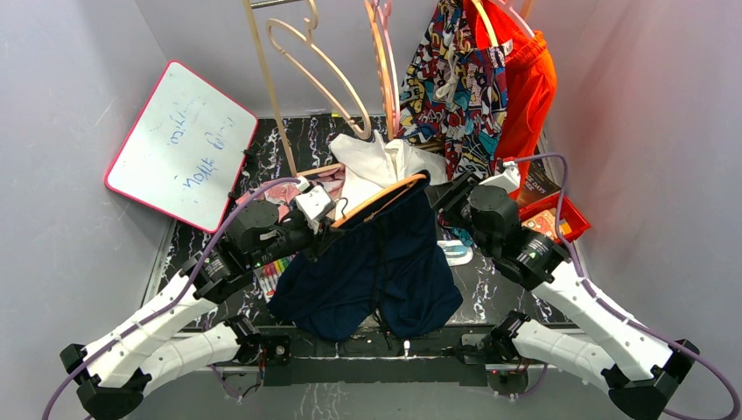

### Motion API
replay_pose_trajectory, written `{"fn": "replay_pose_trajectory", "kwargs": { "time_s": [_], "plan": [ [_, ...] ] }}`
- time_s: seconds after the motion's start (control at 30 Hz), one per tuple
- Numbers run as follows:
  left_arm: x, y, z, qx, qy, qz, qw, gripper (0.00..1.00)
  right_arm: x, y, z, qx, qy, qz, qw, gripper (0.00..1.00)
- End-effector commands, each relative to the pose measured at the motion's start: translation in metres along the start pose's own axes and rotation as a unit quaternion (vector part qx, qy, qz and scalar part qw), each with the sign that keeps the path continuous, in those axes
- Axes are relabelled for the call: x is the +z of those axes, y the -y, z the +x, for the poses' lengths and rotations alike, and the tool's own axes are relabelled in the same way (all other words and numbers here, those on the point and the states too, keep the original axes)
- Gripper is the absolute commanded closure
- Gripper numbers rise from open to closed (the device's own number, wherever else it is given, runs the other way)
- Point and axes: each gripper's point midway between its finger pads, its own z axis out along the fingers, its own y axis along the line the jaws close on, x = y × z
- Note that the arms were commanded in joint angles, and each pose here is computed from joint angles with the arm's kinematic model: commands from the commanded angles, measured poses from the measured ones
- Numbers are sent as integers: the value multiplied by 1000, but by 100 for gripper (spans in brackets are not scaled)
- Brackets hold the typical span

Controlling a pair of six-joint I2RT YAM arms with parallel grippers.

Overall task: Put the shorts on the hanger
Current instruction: Adjust the shorts on the hanger.

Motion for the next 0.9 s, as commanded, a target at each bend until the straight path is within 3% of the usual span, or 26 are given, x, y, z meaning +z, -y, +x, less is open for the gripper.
{"fn": "replay_pose_trajectory", "kwargs": {
  "time_s": [0.0,0.53,0.87],
  "plan": [
    [-10,2,-48,8,86,4,996,100,12,-5,-15,24,46,6,999,46],
    [-14,8,-51,5,94,20,995,100,41,-2,-16,5,54,33,998,55],
    [-21,13,-53,1,104,32,994,100,59,9,-10,1,30,41,999,77]
  ]
}}
